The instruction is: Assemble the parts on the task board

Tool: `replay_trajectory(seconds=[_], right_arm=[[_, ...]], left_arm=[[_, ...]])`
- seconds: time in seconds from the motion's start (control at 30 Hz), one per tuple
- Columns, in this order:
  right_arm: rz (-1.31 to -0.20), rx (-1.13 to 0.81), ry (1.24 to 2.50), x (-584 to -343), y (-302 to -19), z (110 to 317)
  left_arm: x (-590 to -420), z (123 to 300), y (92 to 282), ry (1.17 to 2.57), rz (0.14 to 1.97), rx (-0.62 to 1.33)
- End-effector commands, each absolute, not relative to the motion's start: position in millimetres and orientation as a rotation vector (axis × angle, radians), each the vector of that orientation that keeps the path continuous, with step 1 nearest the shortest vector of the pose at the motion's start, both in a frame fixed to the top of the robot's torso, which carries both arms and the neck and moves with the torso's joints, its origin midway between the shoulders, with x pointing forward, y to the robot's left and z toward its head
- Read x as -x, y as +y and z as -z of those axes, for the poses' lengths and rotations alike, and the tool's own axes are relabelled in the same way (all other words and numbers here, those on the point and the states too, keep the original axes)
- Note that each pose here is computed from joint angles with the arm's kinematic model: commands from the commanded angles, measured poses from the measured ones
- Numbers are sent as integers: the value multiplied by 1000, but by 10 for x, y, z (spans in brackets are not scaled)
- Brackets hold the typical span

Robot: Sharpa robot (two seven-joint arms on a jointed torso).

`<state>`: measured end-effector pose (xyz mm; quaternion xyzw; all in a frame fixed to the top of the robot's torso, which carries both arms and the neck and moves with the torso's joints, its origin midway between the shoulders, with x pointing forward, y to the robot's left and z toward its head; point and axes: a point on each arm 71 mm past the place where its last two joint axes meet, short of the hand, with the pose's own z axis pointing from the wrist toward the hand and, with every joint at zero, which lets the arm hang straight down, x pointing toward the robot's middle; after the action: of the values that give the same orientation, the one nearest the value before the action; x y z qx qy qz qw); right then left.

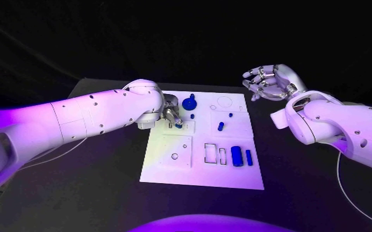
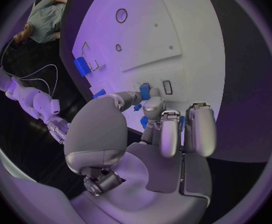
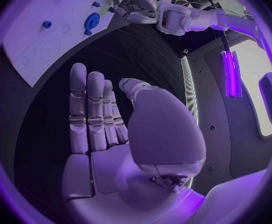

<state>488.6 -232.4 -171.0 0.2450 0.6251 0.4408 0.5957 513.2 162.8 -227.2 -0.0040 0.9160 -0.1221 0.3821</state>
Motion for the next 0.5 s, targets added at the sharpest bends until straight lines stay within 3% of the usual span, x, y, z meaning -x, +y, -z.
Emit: replay_trajectory(seconds=[0.03, 0.5], right_arm=[[-1034, -560, 1459, -4880, -2310, 1712], [-1032, -562, 1458, -4873, -2322, 1711]], left_arm=[[-5125, 2287, 1613, 2353, 302, -13], [-5119, 2312, 1590, 2391, 286, -45]])
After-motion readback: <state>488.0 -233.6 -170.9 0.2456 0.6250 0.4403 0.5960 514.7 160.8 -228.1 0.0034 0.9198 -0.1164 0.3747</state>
